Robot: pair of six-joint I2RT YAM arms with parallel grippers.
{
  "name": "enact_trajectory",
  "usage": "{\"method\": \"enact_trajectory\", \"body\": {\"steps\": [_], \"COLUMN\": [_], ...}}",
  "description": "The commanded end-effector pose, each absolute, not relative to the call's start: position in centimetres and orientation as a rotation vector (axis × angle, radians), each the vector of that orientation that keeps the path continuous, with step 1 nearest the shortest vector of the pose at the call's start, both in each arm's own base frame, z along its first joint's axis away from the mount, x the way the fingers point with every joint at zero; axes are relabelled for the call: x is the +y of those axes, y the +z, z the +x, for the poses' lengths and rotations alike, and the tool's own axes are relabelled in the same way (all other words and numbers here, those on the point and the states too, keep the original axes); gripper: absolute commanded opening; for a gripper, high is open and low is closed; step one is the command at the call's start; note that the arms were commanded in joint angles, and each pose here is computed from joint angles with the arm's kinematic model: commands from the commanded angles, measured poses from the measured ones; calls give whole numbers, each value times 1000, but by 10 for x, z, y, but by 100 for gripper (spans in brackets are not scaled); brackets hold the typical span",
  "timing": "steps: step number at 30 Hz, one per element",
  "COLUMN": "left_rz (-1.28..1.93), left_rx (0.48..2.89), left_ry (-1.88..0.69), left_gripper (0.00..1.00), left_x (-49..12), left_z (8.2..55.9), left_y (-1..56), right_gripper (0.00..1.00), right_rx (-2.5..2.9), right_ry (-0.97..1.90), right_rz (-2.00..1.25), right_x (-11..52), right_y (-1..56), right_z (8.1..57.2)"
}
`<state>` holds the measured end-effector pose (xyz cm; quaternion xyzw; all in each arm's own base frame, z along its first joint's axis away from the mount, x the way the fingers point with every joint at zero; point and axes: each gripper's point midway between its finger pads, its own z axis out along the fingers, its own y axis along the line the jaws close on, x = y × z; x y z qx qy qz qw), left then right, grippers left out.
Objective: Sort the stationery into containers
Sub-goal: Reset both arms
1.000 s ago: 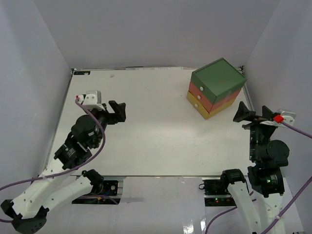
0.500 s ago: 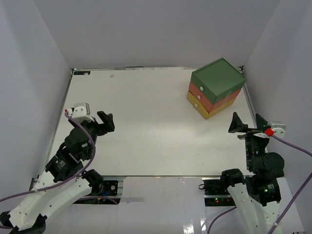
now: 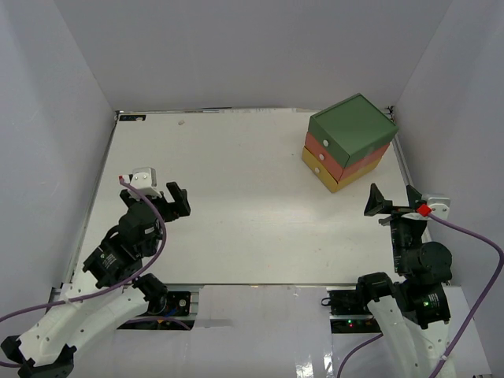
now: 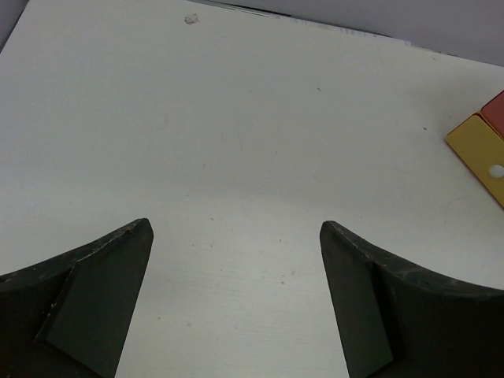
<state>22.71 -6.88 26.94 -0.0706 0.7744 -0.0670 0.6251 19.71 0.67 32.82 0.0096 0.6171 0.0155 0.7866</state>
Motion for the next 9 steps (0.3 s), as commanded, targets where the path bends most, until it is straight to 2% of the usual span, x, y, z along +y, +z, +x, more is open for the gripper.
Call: {"method": "enact_trajectory", "body": {"steps": [1,9], "left_rz": [-161,-154], "left_rx": [1792,1802], "left_ry": [-140,-154], "left_gripper": [98,98], "left_x": [-68,-73], "left_z": [227,229], "left_y": [262,256], "right_gripper": [90,90], "right_rx": [1287,1293], "right_ry": [32,35], "right_rz": [17,1], "right_x": [6,9], "right_y": [339,338], "right_z": [196,197]}}
